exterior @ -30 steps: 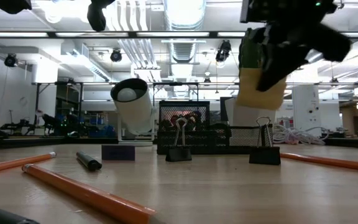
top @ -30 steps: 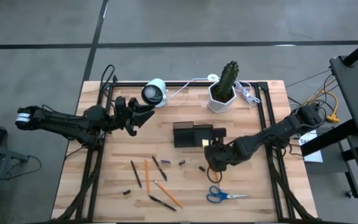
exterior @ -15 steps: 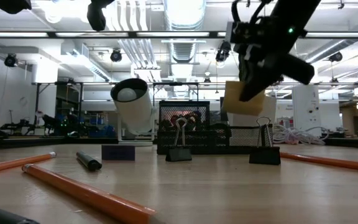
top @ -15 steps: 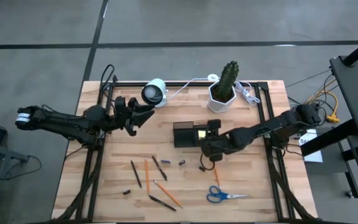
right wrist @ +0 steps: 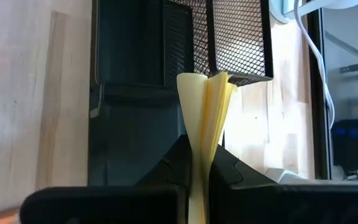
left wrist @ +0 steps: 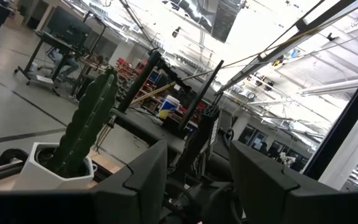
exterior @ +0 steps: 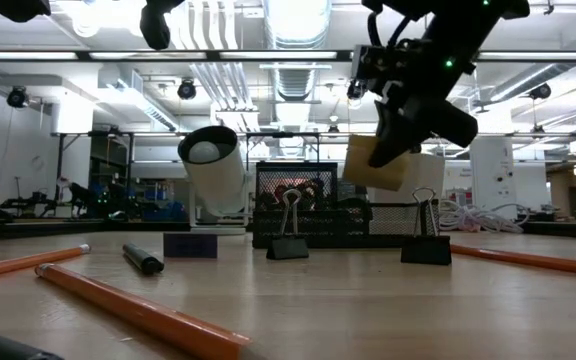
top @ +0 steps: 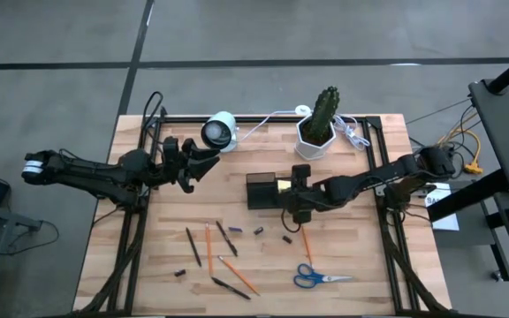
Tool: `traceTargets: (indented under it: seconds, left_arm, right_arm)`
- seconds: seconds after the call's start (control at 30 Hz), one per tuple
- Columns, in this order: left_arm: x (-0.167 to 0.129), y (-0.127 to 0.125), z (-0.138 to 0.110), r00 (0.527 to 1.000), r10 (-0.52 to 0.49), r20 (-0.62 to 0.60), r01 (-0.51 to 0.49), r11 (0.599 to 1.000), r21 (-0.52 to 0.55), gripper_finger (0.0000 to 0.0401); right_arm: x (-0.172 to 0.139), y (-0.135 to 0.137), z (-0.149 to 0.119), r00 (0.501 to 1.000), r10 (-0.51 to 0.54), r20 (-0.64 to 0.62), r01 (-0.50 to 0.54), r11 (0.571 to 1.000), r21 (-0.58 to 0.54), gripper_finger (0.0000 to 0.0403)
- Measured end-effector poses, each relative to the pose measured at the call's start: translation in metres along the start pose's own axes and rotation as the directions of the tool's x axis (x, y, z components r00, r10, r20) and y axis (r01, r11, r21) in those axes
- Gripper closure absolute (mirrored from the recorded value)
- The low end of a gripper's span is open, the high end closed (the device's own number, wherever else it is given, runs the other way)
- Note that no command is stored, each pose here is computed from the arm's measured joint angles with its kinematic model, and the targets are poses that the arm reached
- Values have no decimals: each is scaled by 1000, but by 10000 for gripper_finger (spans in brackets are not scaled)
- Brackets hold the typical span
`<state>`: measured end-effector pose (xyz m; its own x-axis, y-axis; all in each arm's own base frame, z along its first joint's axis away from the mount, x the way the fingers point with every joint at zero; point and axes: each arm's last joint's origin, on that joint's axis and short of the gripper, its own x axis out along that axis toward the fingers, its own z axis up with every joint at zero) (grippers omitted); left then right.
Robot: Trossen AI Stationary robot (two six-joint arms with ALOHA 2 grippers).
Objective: Pick and place office supplies into organizer
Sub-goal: Put the yellow sticky notes into the black desk organizer
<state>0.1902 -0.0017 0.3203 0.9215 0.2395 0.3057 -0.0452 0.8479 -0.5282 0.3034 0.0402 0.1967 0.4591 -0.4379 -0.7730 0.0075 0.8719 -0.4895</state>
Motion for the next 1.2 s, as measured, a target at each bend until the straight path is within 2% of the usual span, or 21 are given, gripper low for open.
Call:
traceTargets:
  seconds: [0.1,0.23,0.47,0.8,1.07,1.2]
  left_arm:
    - [0,0,0,1000,0,0,0,1000,0,244]
    - [0,0,0,1000,1,-1,-1,1000,0,244]
    - [0,0,0,1000,0,0,0,1000,0,244]
    - [0,0,0,1000,0,0,0,1000,0,244]
    - [0,0,0,1000,1,-1,-1,1000,0,244]
    - [0,0,0,1000,1,-1,-1,1000,0,244]
  right_arm:
    - [3,1,-3,1000,3,2,-3,1000,6,394]
    - [10,4,-11,998,67,-7,-67,998,9,394]
    - [17,5,-18,998,59,-20,-60,998,-35,394]
    - [25,-10,-17,999,37,-4,-37,999,-21,394]
    - [32,-20,-19,995,103,-14,-103,995,5,394]
    - [33,-19,-19,986,169,-5,-169,986,11,394]
